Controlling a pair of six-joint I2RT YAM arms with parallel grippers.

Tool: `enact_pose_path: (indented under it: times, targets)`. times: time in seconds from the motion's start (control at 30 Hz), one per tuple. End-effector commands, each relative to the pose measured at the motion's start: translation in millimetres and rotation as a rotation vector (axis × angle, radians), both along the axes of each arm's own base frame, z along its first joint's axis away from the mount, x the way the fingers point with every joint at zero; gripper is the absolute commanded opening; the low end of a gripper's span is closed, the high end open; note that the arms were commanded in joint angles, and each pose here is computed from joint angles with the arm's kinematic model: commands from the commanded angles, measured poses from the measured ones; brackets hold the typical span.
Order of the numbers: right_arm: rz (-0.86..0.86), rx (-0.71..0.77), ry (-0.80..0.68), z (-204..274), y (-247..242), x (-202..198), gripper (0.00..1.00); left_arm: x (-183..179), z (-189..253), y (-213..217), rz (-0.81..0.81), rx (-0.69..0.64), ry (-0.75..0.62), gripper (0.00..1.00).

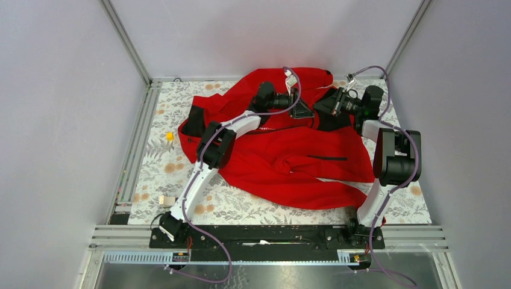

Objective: Zip up the jacket

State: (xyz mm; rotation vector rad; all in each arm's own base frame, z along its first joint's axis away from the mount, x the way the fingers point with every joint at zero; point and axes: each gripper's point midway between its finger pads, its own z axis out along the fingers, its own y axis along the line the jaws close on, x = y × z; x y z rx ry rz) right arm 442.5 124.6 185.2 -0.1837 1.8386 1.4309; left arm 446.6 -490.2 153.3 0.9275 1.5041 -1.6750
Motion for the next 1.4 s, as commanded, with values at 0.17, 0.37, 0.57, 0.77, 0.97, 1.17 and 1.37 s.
enact_pose_path:
  times: [0.17,0.37,0.57,0.77,0.97,1.17,1.37]
  targets:
    - [0.051,0.013,-0.045,9,6,-6,0.0,-9,37,-7,-0.044,-0.106,-0.101,0.54]
    - [0.056,-0.002,-0.031,2,11,-4,0.0,-15,48,-7,-0.063,-0.159,-0.085,0.41]
    - [0.012,-0.052,-0.007,-7,9,3,0.0,-20,50,-8,-0.072,-0.169,-0.078,0.09]
    - [-0.223,-0.14,0.08,-16,-28,20,0.59,0,30,-11,0.067,-0.088,0.026,0.0]
    - [-0.447,-0.132,0.133,-6,-81,13,0.79,8,22,-8,0.177,-0.046,0.058,0.0]
    - [-0.672,-0.144,0.227,-17,-122,2,0.81,4,13,-15,0.146,-0.046,0.095,0.0]
    - [-0.955,-0.138,0.467,-72,-198,-31,0.8,3,11,-19,0.129,-0.039,0.089,0.0]
